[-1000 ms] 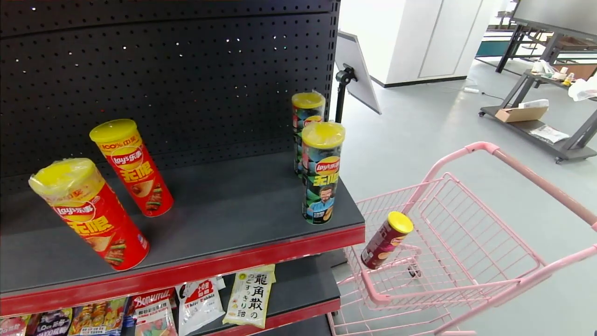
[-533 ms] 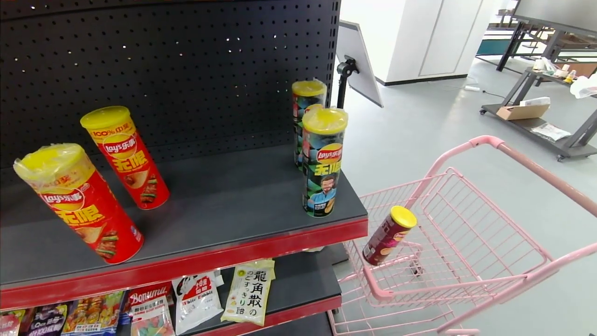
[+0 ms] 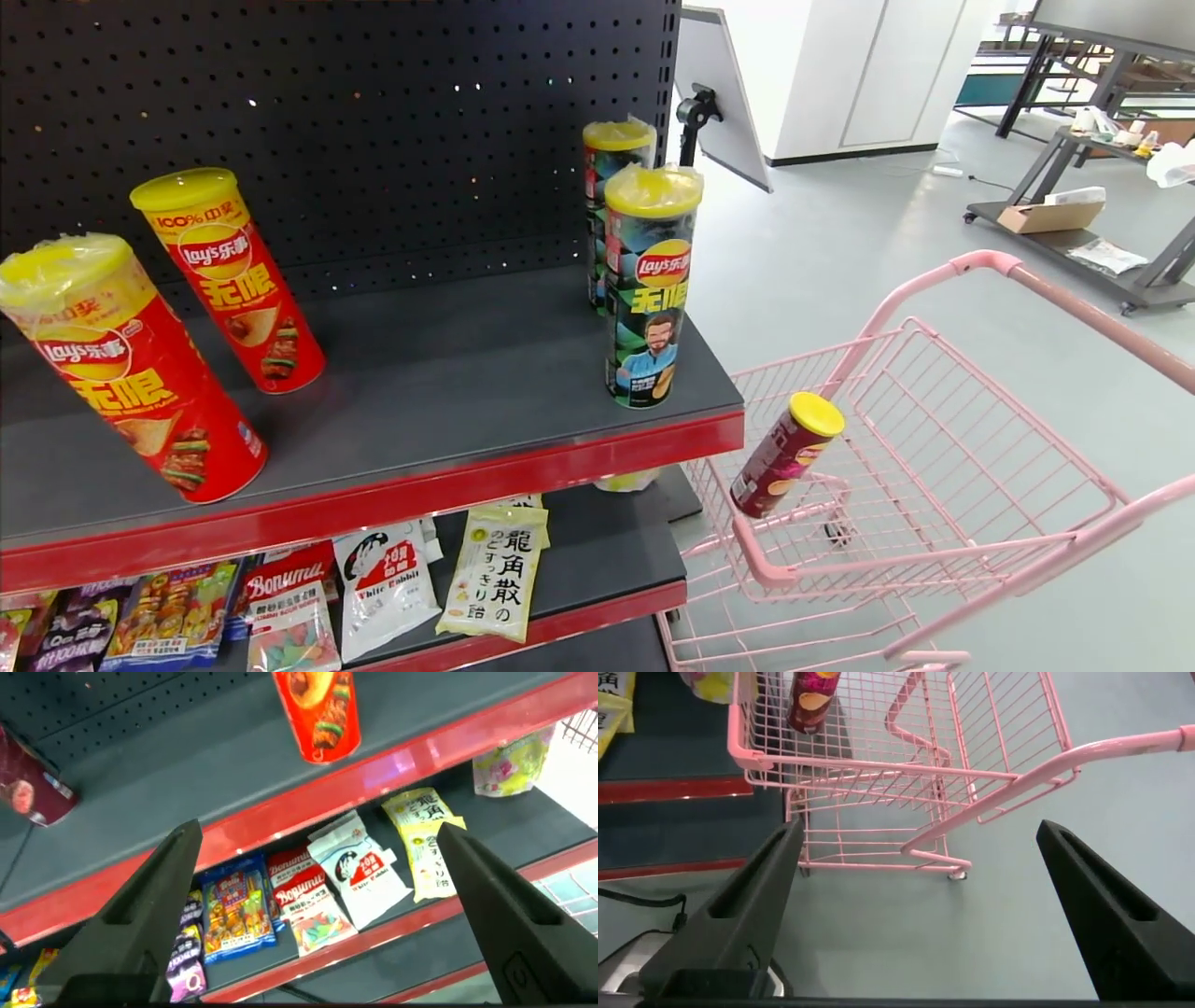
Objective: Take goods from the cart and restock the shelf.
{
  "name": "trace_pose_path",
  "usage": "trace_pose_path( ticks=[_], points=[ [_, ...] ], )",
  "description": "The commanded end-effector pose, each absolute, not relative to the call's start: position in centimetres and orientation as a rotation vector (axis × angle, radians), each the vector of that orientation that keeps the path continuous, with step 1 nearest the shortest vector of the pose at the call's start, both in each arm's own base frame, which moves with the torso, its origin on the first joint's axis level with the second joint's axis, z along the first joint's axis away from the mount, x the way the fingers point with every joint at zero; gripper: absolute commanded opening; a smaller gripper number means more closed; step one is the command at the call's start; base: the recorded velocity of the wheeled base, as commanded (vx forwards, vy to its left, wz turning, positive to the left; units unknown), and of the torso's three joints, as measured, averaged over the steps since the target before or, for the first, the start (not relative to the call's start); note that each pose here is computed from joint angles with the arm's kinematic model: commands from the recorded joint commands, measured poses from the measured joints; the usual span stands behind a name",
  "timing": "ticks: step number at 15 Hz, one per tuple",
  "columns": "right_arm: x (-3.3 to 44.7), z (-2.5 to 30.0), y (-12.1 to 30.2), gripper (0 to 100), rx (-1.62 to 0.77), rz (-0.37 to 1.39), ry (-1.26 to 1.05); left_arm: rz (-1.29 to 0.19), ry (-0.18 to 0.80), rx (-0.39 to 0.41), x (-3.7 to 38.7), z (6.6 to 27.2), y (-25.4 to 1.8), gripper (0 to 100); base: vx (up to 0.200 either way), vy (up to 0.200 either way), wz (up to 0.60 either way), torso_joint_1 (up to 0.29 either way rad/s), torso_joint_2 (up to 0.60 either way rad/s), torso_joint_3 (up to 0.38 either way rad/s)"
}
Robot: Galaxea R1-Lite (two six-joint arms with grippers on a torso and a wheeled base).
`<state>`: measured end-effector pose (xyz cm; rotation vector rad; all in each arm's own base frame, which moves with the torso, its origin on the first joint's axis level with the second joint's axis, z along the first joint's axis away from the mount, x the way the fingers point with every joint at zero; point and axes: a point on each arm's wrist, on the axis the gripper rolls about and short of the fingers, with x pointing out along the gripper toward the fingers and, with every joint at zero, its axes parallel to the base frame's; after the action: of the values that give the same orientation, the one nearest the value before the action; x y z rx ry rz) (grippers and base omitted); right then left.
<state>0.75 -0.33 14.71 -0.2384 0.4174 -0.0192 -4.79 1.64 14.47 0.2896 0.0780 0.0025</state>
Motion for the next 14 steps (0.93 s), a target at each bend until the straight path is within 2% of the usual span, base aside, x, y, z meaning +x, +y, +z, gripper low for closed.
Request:
trace_pose_path(
  ticks=[1, 5, 7, 9, 13, 14],
  points=[
    [0.8, 14.7, -0.3, 100, -0.239, -0.018, 0.422, 0.004, 0.076, 0.289, -4.8, 14.4, 1.6, 100, 0.000, 0.000, 0.00, -0.144, 0.37, 0.222],
    [0.9, 14.4, -0.3, 100, -0.242, -0.016, 0.440, 0.004, 0.076, 0.289, -4.8, 14.4, 1.6, 100, 0.000, 0.000, 0.00, -0.150, 0.39, 0.239],
    [1.1, 14.3, -0.3, 100, -0.244, -0.015, 0.455, 0.004, 0.076, 0.289, -4.8, 14.4, 1.6, 100, 0.000, 0.000, 0.60, -0.176, 0.49, 0.317],
    [1.3, 13.9, -0.3, 100, -0.247, -0.014, 0.486, 0.004, 0.075, 0.289, -4.8, 14.4, 1.6, 100, 0.000, 0.000, 0.00, -0.154, 0.46, 0.290],
    [3.0, 14.2, -0.1, 100, -0.242, -0.041, 0.544, 0.006, 0.073, 0.288, -4.8, 14.4, 1.7, 100, 0.000, 0.000, 0.00, -0.035, 0.10, 0.066],
    [5.9, 14.8, 0.0, 100, -0.194, -0.059, 0.542, 0.004, 0.072, 0.288, -4.8, 14.5, 1.6, 100, 0.000, 0.000, 0.00, 0.000, 0.00, 0.000]
  ],
)
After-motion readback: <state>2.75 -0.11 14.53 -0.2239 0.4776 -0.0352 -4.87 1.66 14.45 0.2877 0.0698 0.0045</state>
